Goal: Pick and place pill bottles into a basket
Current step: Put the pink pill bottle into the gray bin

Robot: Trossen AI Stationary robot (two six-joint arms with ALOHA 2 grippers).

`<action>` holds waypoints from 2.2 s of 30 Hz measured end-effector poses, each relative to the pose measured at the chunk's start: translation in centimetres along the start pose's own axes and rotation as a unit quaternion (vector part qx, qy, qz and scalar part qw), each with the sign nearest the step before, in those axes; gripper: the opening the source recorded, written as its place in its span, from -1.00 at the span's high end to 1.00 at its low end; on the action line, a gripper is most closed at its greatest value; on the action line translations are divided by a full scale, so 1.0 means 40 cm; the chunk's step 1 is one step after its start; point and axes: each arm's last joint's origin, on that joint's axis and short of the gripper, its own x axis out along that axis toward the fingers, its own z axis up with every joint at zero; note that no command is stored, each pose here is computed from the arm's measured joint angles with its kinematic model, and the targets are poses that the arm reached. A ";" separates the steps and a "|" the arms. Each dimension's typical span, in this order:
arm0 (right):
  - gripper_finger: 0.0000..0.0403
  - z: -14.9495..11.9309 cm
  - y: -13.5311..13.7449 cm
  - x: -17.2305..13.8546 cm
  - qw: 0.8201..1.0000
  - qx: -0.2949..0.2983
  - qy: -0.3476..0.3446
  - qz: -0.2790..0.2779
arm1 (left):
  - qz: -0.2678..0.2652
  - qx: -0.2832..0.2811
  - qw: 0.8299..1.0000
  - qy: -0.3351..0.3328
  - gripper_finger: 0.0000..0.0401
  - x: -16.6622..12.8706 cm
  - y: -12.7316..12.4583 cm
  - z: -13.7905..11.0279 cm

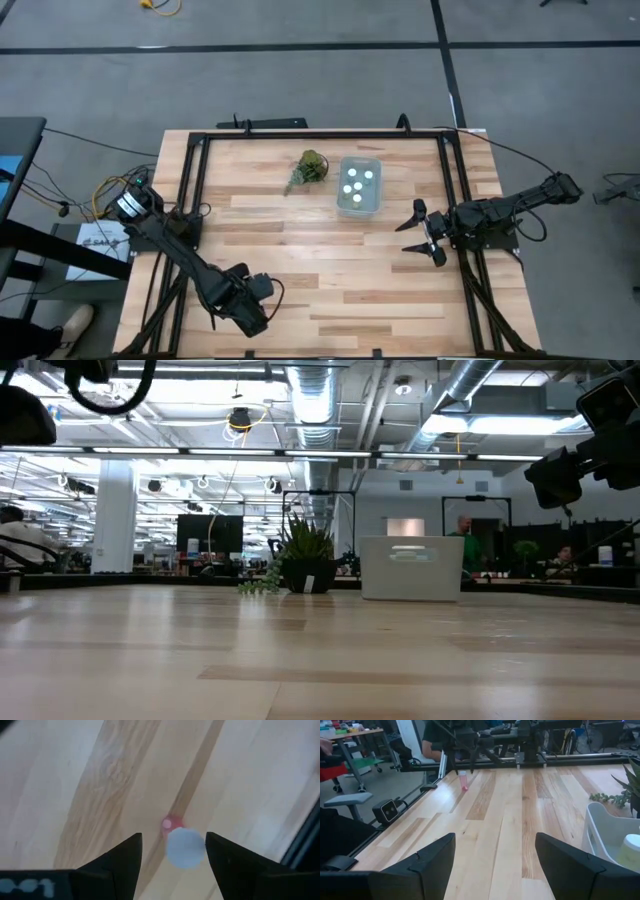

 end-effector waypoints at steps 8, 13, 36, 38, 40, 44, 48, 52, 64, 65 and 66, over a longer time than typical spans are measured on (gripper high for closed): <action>-0.34 0.000 0.000 0.000 1.000 0.000 0.000 0.000 | 0.008 0.008 1.000 0.022 -0.04 0.033 -0.005 -0.002; -0.34 0.001 0.000 0.000 1.000 0.000 0.000 0.000 | 0.009 0.010 1.000 0.011 -0.02 0.033 -0.006 0.000; -0.34 0.005 0.000 -0.001 1.000 -0.001 0.003 0.001 | 0.069 0.059 0.991 -0.098 0.36 0.010 0.069 0.207; -0.34 0.005 0.000 -0.001 1.000 -0.001 0.003 0.000 | 0.096 0.068 0.984 -0.132 0.41 -0.006 0.097 0.268; -0.34 0.005 0.000 -0.001 1.000 -0.001 0.003 0.000 | 0.116 0.075 0.978 -0.158 0.47 -0.023 0.127 0.325; -0.34 0.005 0.000 -0.002 1.000 -0.001 0.003 0.000 | 0.113 0.087 0.976 -0.165 0.59 -0.052 0.174 0.405; -0.34 0.005 0.000 -0.002 1.000 -0.001 0.003 0.000 | 0.102 0.112 0.974 -0.170 0.66 -0.080 0.174 0.429; -0.34 0.005 0.001 -0.002 1.000 -0.001 0.006 0.001 | 0.094 0.116 0.971 -0.185 0.69 -0.104 0.163 0.439; -0.34 0.004 0.001 -0.002 1.000 -0.001 0.007 0.001 | 0.055 0.049 0.990 -0.121 0.65 -0.100 0.147 0.397; -0.34 0.004 0.001 -0.002 1.000 -0.001 0.007 0.001 | 0.050 0.043 0.991 -0.117 0.62 -0.100 0.142 0.392; -0.34 0.004 0.001 -0.002 1.000 -0.001 0.008 0.001 | 0.043 0.038 0.992 -0.113 0.58 -0.095 0.138 0.386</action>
